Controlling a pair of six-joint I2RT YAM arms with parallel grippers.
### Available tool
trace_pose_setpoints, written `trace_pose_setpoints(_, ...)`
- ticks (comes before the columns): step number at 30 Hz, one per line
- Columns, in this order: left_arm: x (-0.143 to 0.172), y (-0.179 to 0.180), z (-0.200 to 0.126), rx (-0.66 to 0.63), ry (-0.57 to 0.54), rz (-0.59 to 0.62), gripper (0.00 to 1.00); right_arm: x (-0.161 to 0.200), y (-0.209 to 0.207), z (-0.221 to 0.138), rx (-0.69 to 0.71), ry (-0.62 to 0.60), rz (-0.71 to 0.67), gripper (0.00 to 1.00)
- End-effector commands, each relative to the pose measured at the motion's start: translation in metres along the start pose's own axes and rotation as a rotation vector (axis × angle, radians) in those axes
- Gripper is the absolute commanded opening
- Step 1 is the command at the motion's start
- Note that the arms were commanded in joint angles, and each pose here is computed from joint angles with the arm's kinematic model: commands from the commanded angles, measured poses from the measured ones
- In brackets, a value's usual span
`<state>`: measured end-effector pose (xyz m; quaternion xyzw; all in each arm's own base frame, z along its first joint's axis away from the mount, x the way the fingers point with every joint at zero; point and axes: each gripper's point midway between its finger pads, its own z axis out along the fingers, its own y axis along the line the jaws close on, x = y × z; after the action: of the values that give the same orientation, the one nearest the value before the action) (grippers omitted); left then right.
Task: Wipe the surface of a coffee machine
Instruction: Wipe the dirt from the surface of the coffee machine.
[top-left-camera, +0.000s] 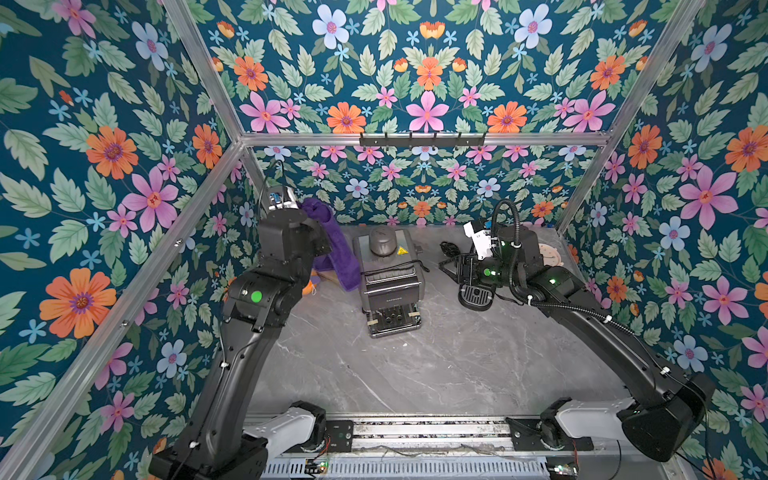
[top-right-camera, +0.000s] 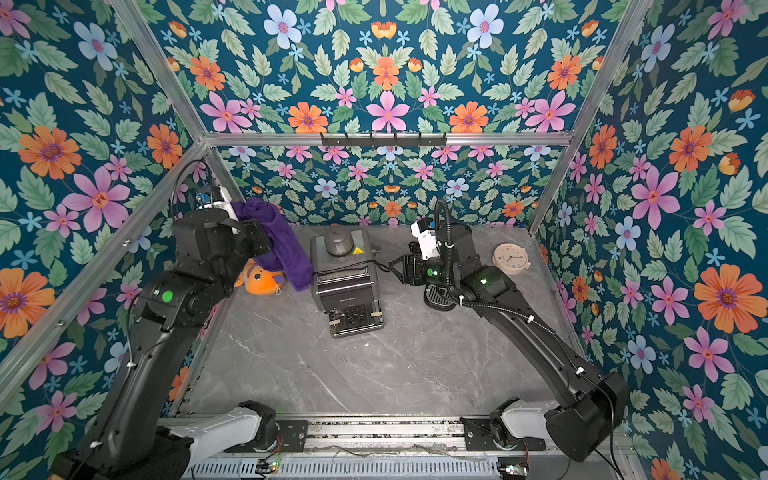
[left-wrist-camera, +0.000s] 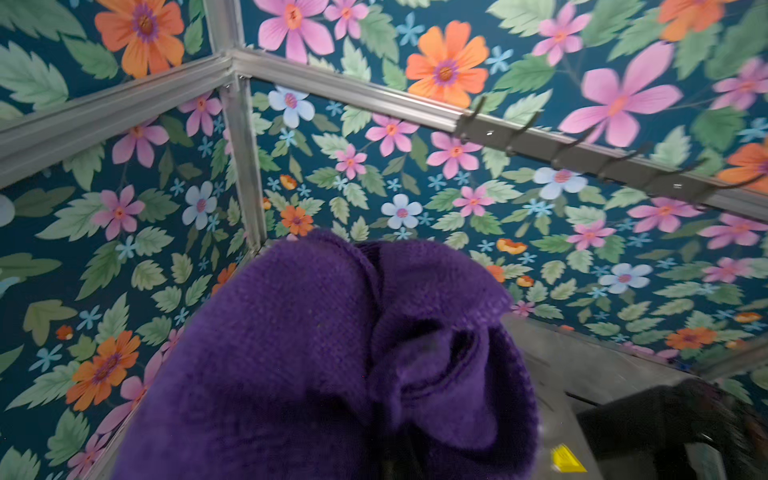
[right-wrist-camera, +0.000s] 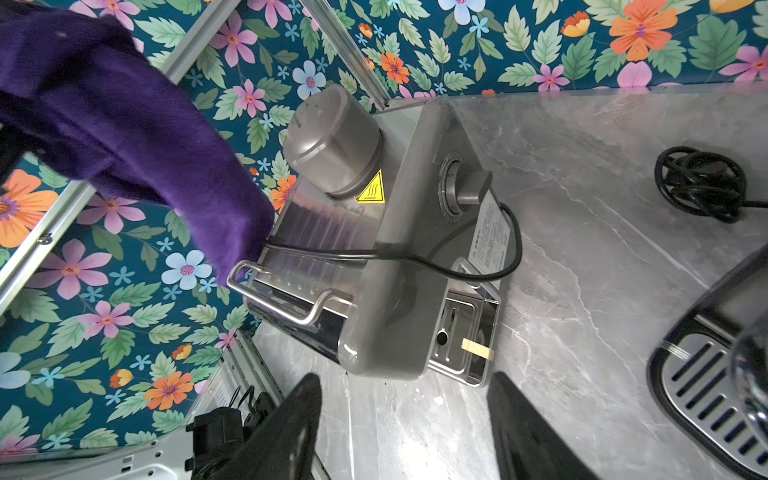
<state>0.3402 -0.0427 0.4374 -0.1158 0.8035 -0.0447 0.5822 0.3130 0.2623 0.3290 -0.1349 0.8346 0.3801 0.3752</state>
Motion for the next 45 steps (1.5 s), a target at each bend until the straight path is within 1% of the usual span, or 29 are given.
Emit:
trace_pose_setpoints(1, 0.010, -0.020, 0.024, 0.209, 0.067, -0.051, 0.00, -0.004, 0.009, 0.000, -0.040, -0.010, 0.009, 0.65)
trace_pose_setpoints(3, 0.023, -0.022, 0.040, 0.273, 0.094, -0.084, 0.00, -0.001, 0.010, 0.001, -0.047, -0.002, 0.017, 0.65)
trace_pose_setpoints(6, 0.049, -0.043, 0.049, 0.437, 0.103, -0.087, 0.00, 0.005, 0.012, 0.005, -0.056, 0.019, 0.028, 0.64)
trace_pose_setpoints(8, 0.071, -0.049, 0.051, 0.503, 0.127, -0.096, 0.00, 0.011, 0.013, 0.008, -0.061, 0.041, 0.032, 0.64)
trace_pose_setpoints(13, 0.130, -0.038, 0.063, 0.494, 0.227, -0.114, 0.00, 0.028, 0.016, 0.022, -0.072, 0.106, 0.041, 0.64)
trace_pose_setpoints(19, 0.202, -0.017, 0.082, 0.428, 0.348, -0.156, 0.00, 0.037, 0.016, 0.034, -0.080, 0.149, 0.055, 0.64)
trace_pose_setpoints(22, 0.225, -0.006, 0.091, 0.386, 0.396, -0.184, 0.00, 0.034, 0.016, 0.033, -0.070, 0.142, 0.049, 0.64)
trace_pose_setpoints(24, 0.227, -0.001, 0.096, 0.371, 0.413, -0.192, 0.00, 0.031, 0.017, 0.032, -0.068, 0.139, 0.042, 0.64)
trace_pose_setpoints(26, 0.217, 0.001, 0.097, 0.370, 0.402, -0.194, 0.00, 0.028, 0.019, 0.030, -0.067, 0.136, 0.036, 0.64)
trace_pose_setpoints(32, 0.136, 0.000, 0.087, 0.395, 0.257, -0.154, 0.00, 0.027, 0.018, 0.028, -0.057, 0.132, 0.032, 0.64)
trace_pose_setpoints(34, 0.120, -0.007, 0.085, 0.426, 0.236, -0.157, 0.00, 0.028, 0.017, 0.028, -0.053, 0.133, 0.035, 0.64)
trace_pose_setpoints(35, 0.119, -0.010, 0.085, 0.444, 0.241, -0.167, 0.00, 0.028, 0.016, 0.028, -0.050, 0.132, 0.037, 0.64)
trace_pose_setpoints(36, 0.122, -0.013, 0.088, 0.460, 0.246, -0.184, 0.00, 0.028, 0.016, 0.029, -0.048, 0.131, 0.039, 0.64)
trace_pose_setpoints(38, 0.139, -0.013, 0.097, 0.471, 0.273, -0.220, 0.00, 0.028, 0.015, 0.029, -0.047, 0.130, 0.043, 0.64)
trace_pose_setpoints(42, 0.197, -0.002, 0.118, 0.451, 0.358, -0.281, 0.00, 0.028, 0.015, 0.029, -0.048, 0.127, 0.046, 0.64)
trace_pose_setpoints(45, 0.238, 0.004, 0.126, 0.440, 0.430, -0.313, 0.00, 0.031, 0.014, 0.031, -0.043, 0.140, 0.050, 0.64)
